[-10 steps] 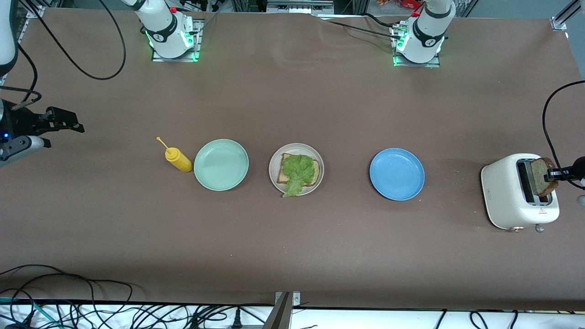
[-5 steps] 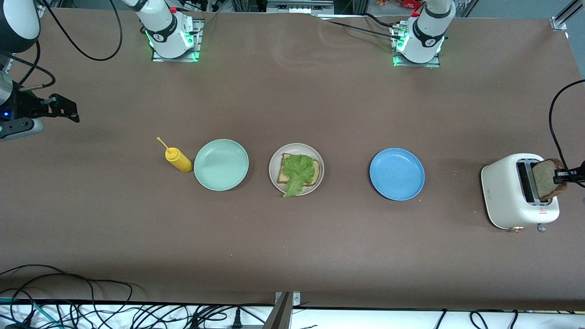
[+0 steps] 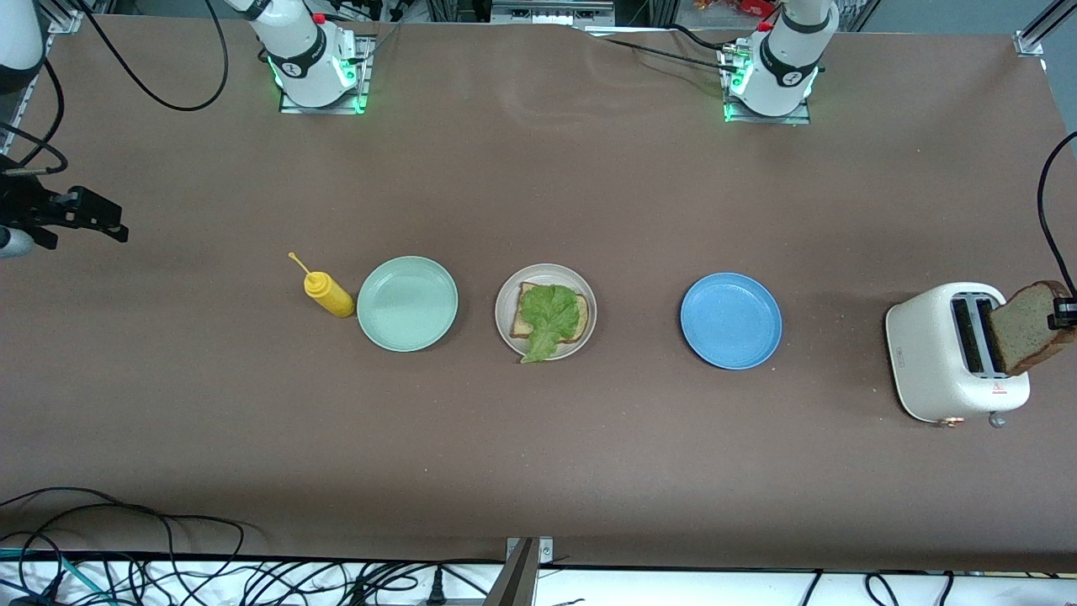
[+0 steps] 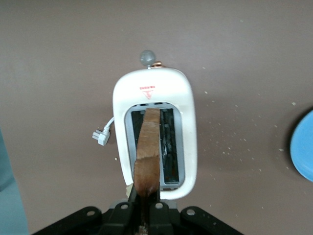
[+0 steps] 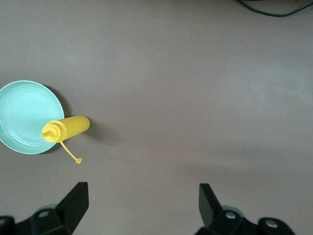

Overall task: Make sandwich on beige plate with both arms
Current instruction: 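Carry the bread slice with the left gripper over the beige plate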

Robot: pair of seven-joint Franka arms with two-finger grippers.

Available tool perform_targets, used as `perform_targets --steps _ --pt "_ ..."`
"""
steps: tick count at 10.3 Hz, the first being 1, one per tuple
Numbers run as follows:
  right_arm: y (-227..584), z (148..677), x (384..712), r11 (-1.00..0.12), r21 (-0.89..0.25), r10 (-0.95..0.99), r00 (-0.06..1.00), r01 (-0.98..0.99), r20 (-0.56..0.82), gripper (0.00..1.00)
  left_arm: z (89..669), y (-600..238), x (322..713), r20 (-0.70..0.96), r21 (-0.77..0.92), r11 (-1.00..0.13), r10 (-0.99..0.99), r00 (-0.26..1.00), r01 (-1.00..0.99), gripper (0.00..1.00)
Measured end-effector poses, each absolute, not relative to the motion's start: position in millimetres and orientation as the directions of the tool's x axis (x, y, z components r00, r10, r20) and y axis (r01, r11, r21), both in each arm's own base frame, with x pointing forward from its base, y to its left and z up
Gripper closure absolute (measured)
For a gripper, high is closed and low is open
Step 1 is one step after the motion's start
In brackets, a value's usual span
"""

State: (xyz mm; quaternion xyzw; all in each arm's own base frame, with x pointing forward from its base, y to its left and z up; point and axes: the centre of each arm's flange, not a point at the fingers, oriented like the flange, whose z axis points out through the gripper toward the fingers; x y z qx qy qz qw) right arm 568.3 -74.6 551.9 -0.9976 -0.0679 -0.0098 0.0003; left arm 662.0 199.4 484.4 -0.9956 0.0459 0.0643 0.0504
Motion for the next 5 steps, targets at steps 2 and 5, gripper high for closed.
perform_targets --steps 2,5 --pt "-72 561 562 -0.993 -0.007 0.116 0.993 0.116 0.018 0.0 501 181 665 -0.137 -0.089 -0.986 -0.128 0.982 -0.141 0.91" --pt "-71 564 559 -0.997 -0.01 0.074 0.997 0.074 0.013 0.0 524 146 668 -0.124 -0.007 -0.986 -0.164 0.979 -0.166 0.91"
